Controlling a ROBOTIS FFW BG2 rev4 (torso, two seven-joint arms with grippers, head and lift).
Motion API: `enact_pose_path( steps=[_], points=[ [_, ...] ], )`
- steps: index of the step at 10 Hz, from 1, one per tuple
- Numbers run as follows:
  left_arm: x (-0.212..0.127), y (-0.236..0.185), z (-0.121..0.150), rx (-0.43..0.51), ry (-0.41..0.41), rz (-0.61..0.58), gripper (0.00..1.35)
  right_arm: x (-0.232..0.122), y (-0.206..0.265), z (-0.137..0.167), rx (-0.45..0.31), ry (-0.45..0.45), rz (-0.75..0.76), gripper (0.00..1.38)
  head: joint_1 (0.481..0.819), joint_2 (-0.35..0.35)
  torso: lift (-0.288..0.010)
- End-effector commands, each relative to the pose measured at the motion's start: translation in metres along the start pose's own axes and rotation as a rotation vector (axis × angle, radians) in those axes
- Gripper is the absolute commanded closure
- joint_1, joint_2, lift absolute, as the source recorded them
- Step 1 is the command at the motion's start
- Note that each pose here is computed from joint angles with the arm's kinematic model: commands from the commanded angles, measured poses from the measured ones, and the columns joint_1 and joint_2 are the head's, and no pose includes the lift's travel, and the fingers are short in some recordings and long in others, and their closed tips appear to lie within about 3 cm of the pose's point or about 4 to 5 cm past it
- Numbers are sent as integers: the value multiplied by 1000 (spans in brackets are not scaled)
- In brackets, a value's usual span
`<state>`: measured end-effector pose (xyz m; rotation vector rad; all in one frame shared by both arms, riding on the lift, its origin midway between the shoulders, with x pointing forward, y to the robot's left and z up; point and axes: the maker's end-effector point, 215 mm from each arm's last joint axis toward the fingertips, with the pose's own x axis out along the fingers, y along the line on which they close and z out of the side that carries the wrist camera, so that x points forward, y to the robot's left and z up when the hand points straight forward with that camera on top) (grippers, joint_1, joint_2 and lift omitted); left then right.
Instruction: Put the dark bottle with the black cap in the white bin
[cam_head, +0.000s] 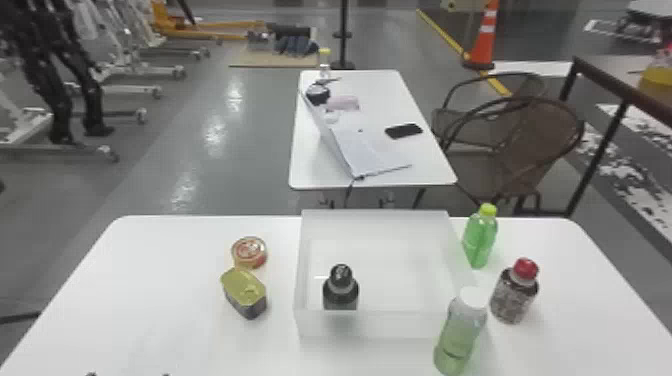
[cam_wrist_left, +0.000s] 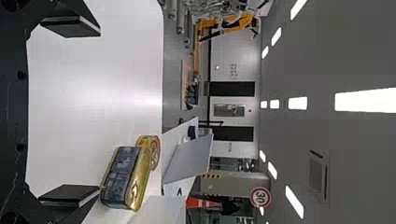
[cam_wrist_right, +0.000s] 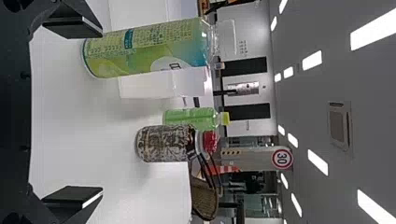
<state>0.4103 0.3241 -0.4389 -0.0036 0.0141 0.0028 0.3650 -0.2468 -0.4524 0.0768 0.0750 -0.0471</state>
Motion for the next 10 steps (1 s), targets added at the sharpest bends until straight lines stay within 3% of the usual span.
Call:
enact_pose_path(
  steps=[1, 10],
  points=[
    [-8, 14, -4, 17, -4, 27, 116, -1, -1, 0, -5, 3, 2, 107, 549, 0, -100],
    [-4, 10, -7, -7, -6, 26, 117, -2, -4, 0, -13, 4, -13, 111, 549, 0, -100]
  ],
)
